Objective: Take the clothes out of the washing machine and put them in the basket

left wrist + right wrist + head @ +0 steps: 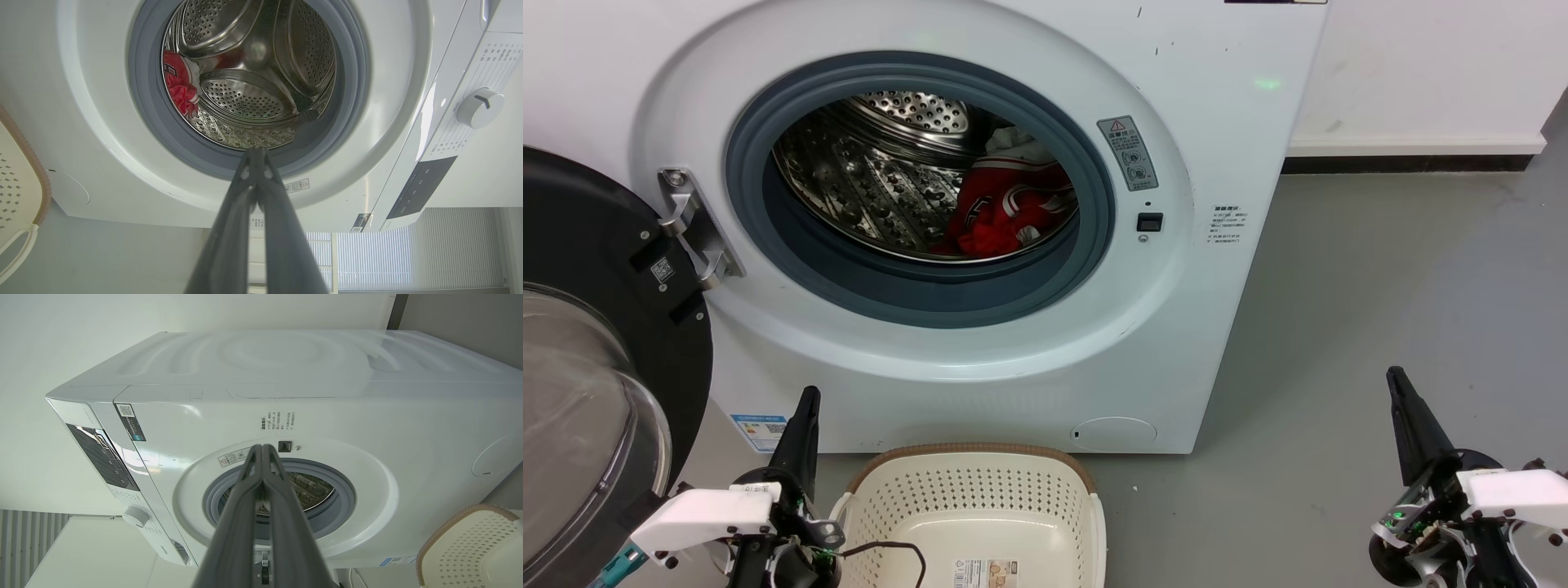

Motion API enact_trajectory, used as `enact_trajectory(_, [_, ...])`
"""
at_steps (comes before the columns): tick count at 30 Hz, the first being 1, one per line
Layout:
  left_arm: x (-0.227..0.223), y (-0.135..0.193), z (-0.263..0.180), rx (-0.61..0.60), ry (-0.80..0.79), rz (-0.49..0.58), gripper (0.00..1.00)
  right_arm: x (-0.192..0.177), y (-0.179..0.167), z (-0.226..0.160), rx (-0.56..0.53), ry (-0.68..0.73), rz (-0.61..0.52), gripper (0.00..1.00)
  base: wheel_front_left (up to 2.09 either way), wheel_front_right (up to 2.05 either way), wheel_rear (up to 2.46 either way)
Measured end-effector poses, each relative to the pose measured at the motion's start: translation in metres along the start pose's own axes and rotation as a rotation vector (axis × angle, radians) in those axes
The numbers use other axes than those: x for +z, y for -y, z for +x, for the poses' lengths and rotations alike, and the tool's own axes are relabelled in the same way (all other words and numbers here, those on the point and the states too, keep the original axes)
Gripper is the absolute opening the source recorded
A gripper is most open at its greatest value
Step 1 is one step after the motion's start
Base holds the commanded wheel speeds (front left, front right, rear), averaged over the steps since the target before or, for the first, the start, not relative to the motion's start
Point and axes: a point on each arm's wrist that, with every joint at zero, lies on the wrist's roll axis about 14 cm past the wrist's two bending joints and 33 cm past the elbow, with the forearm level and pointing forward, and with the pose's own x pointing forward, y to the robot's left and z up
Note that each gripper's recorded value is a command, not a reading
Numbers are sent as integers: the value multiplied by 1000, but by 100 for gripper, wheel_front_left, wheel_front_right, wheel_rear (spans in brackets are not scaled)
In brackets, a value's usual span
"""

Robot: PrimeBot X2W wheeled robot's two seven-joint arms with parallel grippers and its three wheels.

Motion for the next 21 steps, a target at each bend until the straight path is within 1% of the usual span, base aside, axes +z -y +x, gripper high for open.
enact_trajectory(21, [0, 0, 0, -1, 0, 0, 0, 0, 0, 0, 0, 0, 0, 0, 0, 0, 0])
